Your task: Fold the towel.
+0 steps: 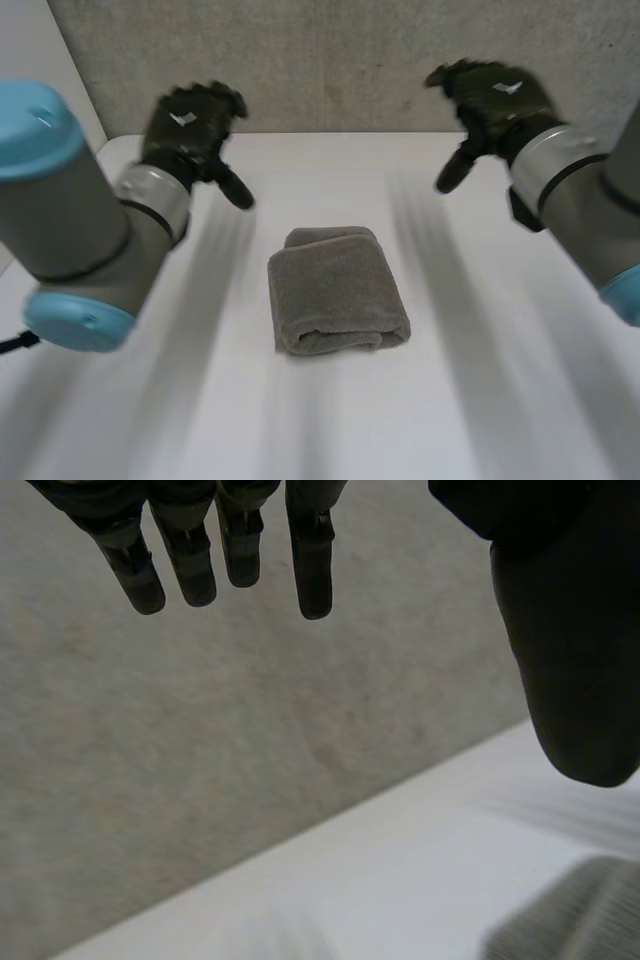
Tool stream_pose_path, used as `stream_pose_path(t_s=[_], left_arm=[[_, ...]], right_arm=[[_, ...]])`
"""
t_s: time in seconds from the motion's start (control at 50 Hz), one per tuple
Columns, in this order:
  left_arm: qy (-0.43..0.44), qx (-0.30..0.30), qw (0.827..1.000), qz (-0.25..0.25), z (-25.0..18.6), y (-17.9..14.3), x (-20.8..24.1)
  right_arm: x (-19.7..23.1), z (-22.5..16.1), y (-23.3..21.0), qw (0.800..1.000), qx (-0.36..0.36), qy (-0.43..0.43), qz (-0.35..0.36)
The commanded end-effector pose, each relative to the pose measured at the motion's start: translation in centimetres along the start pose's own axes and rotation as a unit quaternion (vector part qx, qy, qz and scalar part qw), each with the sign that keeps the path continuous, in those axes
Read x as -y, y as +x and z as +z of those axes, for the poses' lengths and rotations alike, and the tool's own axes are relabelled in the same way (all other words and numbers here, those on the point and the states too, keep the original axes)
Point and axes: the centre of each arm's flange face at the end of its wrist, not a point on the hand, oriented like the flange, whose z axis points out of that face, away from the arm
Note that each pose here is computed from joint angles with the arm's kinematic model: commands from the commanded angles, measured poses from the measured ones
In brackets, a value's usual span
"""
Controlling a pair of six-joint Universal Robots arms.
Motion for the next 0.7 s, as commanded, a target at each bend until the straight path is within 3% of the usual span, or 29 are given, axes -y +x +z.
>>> stream_pose_path(t_s=[0.02,0.7], left_arm=[[-0.009,0.033,0.999,0.000,-0.3,-2.7,2.6],[-0.042,0.035,0.998,-0.006,-1.8,-2.8,3.3]], right_arm=[[0.7,-0.3,2.4,0.997,-0.068,-0.004,-0.031],[0.4,-0.7,2.5,0.997,-0.069,-0.019,-0.038]])
